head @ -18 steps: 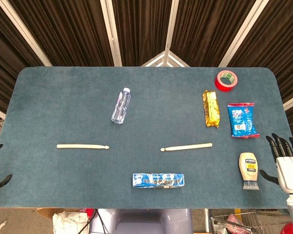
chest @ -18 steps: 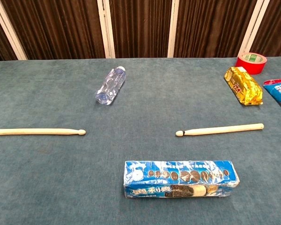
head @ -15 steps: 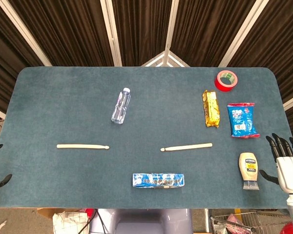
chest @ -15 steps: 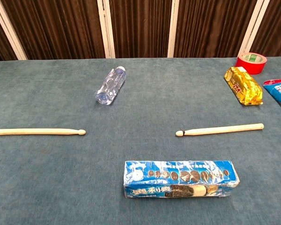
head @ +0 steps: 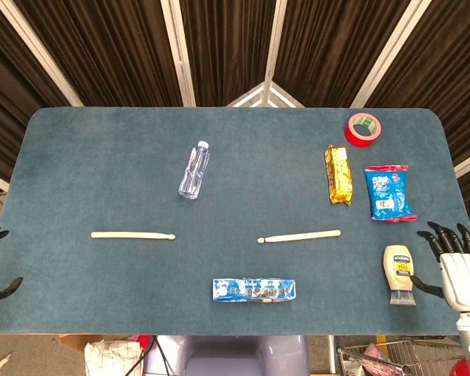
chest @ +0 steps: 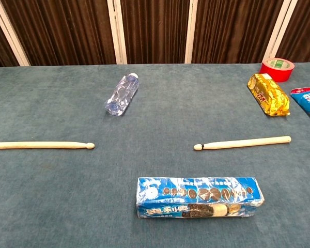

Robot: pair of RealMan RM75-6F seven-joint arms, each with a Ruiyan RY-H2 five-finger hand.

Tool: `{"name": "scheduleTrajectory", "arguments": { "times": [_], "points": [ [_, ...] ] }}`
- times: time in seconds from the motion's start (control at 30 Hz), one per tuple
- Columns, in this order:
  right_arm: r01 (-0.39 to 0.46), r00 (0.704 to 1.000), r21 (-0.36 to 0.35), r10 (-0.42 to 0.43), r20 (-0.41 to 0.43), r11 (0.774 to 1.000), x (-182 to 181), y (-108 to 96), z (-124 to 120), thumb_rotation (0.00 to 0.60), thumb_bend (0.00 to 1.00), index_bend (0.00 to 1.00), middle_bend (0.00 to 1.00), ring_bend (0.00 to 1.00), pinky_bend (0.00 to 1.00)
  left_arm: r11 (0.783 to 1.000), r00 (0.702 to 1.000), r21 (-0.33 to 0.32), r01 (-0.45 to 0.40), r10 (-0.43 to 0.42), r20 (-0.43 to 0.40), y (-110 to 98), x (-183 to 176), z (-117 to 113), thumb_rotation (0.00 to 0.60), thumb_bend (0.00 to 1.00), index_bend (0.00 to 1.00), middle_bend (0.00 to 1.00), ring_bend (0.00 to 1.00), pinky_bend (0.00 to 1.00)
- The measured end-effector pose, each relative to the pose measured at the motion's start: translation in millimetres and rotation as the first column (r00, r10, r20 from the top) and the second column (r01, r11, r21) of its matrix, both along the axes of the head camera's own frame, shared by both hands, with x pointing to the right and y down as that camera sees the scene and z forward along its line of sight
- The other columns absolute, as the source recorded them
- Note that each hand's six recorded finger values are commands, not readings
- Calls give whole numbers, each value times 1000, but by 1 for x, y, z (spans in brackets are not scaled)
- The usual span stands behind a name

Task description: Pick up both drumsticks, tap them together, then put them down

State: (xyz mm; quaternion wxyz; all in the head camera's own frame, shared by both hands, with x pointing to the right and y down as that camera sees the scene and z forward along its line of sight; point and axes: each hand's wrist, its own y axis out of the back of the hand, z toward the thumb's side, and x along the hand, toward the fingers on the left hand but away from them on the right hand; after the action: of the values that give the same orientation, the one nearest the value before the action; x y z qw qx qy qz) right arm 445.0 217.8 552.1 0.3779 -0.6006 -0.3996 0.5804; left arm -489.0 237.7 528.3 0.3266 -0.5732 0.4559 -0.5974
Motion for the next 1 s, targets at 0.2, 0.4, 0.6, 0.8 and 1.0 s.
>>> {"name": "scheduleTrajectory", "arguments": {
  "times": [0.2,0.4,0.6,0.8,1.0],
  "points": [
    [37,999,-25,-36,21,999,-15,-5,12,600,75,283,210,194,36,1000,1000,-8,18,-17,8,-4,-5,5,600,264,212,174,0,0],
    [113,993,-96,-111,28,989,-41,-23,37,600,80,283,212,194,36,1000,1000,1,26,-26,6,-9,-7,6,600,264,223,184,0,0],
    [179,982,-221,-187,-15,959,-75,-47,77,600,111,292,211,194,36,999,999,-2,33,-33,11,-9,-9,7,600,264,224,187,0,0],
    [198,972,-284,-226,-68,938,-107,-68,105,600,143,331,242,199,36,999,999,-1,40,-40,10,-9,-10,6,600,264,228,188,0,0],
    [229,961,-305,-265,-81,924,-138,-81,120,600,217,390,326,215,36,999,999,-2,44,-44,10,-10,-11,7,600,264,229,188,0,0]
  ]
}}
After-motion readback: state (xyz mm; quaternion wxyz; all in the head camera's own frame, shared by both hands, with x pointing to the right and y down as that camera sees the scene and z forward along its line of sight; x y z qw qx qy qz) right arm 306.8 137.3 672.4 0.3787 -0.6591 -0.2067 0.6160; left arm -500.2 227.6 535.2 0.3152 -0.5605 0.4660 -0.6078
